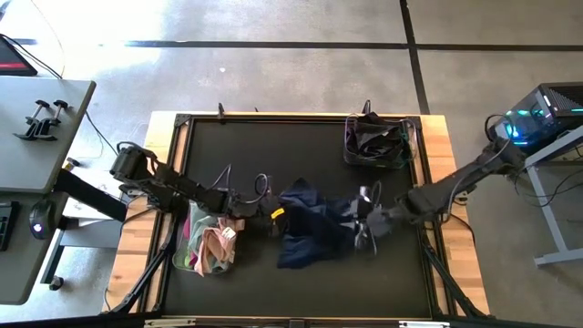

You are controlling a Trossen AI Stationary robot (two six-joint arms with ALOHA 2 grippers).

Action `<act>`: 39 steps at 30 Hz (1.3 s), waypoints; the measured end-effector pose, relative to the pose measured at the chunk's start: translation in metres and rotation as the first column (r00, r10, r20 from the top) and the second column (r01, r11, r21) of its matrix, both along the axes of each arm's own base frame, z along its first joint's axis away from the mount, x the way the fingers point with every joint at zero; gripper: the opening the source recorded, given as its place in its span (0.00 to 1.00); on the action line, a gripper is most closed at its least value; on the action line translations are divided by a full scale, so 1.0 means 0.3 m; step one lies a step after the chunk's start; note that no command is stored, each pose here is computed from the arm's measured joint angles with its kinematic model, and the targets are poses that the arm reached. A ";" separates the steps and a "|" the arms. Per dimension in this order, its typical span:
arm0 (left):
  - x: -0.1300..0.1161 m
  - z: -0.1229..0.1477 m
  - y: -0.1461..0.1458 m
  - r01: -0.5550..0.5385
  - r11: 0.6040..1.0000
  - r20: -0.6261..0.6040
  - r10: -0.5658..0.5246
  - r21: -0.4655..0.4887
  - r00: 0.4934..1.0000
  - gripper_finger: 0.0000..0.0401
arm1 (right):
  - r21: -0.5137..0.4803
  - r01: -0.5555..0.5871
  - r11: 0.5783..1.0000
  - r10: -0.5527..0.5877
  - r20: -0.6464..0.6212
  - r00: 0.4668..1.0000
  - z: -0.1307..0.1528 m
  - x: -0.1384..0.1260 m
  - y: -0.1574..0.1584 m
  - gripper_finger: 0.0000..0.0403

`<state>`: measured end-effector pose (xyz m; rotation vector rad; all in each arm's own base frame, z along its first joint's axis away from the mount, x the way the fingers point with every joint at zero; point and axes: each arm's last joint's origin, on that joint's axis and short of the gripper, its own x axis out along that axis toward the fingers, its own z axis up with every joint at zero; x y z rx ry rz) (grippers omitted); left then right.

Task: Sort towels by color in basket
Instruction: Put the blue towel into the top transparent bin

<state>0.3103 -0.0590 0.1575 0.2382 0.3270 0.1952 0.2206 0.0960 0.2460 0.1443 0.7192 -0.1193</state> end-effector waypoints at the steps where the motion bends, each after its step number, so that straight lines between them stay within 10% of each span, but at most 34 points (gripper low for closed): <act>1: 0.000 -0.002 0.005 -0.011 1.000 -0.003 0.011 -0.014 1.000 0.00 | 0.019 0.023 1.000 -0.022 -0.054 0.998 -0.017 -0.018 0.013 0.28; 14: 0.000 -0.012 0.018 -0.016 0.998 -0.024 0.015 -0.064 1.000 0.00 | -0.118 0.228 0.967 -0.255 -0.519 0.816 -0.296 -0.062 0.119 0.28; 22: 0.010 -0.040 0.032 -0.013 0.997 -0.040 0.010 -0.079 0.999 0.00 | -0.190 0.174 0.966 -0.216 -0.227 0.950 -0.373 0.125 0.100 0.26; 30: 0.050 -0.123 0.038 0.103 0.984 0.005 -0.103 -0.144 0.995 0.00 | -0.259 0.258 0.931 -0.242 0.091 0.966 -0.302 0.275 -0.018 0.25; 39: 0.091 -0.172 0.065 0.132 0.970 0.001 -0.135 -0.202 0.991 0.00 | -0.154 0.082 0.985 -0.064 0.123 0.990 -0.274 0.345 -0.121 0.48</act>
